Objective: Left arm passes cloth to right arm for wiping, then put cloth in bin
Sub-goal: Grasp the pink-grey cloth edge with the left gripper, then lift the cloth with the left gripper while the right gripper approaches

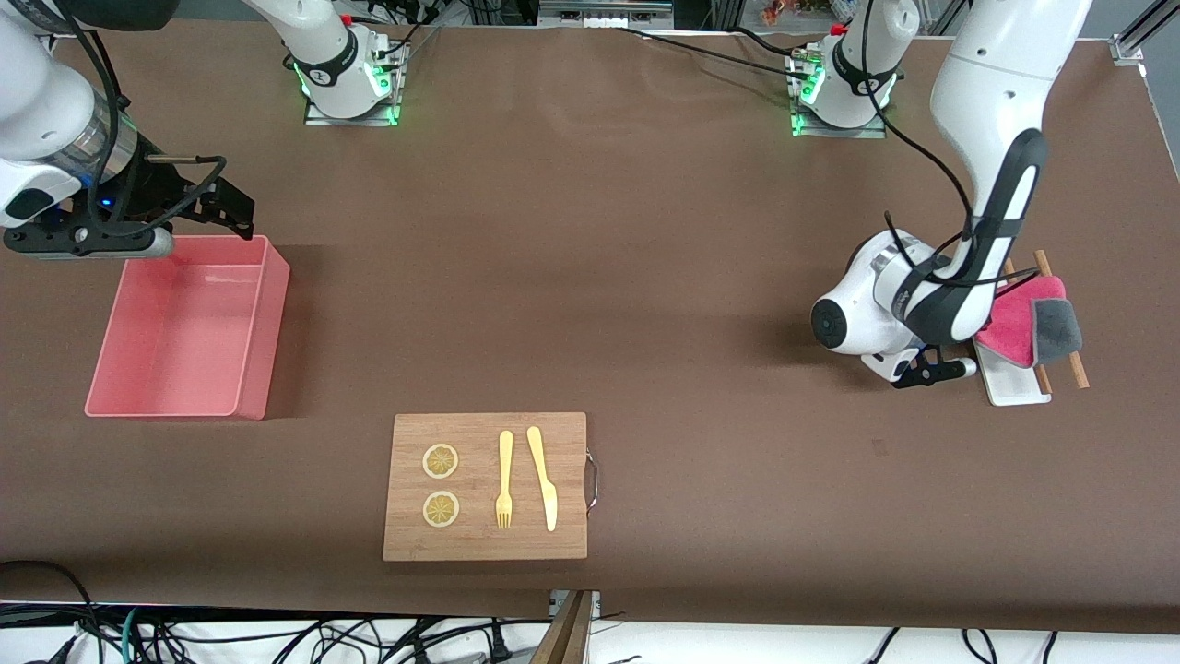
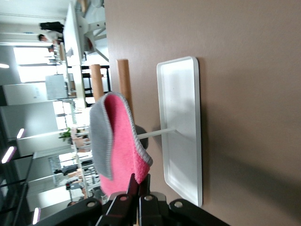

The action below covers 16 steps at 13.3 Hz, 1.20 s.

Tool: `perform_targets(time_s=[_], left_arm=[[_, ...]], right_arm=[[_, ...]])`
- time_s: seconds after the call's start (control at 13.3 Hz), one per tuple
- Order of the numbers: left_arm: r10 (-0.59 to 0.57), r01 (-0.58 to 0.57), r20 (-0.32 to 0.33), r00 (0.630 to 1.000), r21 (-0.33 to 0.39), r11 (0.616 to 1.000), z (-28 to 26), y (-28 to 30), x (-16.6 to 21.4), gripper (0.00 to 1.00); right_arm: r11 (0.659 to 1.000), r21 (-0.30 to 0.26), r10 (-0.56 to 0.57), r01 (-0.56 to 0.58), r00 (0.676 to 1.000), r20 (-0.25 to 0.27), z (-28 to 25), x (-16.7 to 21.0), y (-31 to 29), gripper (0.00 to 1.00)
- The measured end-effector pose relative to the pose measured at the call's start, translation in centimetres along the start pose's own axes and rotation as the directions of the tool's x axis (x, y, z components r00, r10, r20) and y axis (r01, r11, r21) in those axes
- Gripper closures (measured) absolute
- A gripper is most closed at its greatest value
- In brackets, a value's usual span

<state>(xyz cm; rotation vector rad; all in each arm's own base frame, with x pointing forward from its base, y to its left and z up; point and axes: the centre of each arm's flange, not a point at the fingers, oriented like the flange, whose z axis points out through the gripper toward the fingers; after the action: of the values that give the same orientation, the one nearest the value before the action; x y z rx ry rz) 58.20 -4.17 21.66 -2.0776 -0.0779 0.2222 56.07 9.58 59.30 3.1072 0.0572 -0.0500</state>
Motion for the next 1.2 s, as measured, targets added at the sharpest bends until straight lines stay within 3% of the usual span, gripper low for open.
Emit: perform_targets(time_s=[0.38, 0.53, 0.67, 0.75, 0.9, 1.2], left_arm=[[0.115, -0.102, 0.032, 0.993, -0.280, 0.955, -10.2, -12.1, 1.0, 0.98], [0.135, -0.120, 0.015, 0.991, -0.379, 0.918, -15.9, -14.8, -0.3, 0.98], [0.144, -0.147, -0.044, 0.989, -0.498, 0.854, -22.5, -16.3, -2.1, 0.98], [0.154, -0.171, -0.079, 0.985, -0.568, 0.805, -25.6, -16.7, -3.1, 0.98], [0.192, -0.232, -0.137, 0.972, -0.707, 0.668, -30.9, -17.0, -5.5, 0.98], [0.246, -0.334, -0.258, 0.934, -0.874, 0.353, -39.0, -17.9, -9.8, 0.98]], right_arm=[[1.000, 0.000, -0.010, 0.010, 1.000, 0.000, 0.0, -0.1, -0.6, 0.00], [0.999, -0.002, -0.042, 0.042, 0.999, 0.002, 0.1, -0.3, -2.2, 0.00], [0.994, -0.008, -0.107, 0.107, 0.994, 0.033, 0.5, -1.1, -5.8, 0.00], [0.990, -0.013, -0.139, 0.140, 0.989, 0.058, 0.6, -1.9, -7.6, 0.00], [0.975, -0.019, -0.219, 0.221, 0.971, 0.095, -0.1, -3.9, -11.6, 0.00], [0.917, -0.003, -0.397, 0.400, 0.912, 0.105, -1.3, -8.8, -20.6, 0.00]])
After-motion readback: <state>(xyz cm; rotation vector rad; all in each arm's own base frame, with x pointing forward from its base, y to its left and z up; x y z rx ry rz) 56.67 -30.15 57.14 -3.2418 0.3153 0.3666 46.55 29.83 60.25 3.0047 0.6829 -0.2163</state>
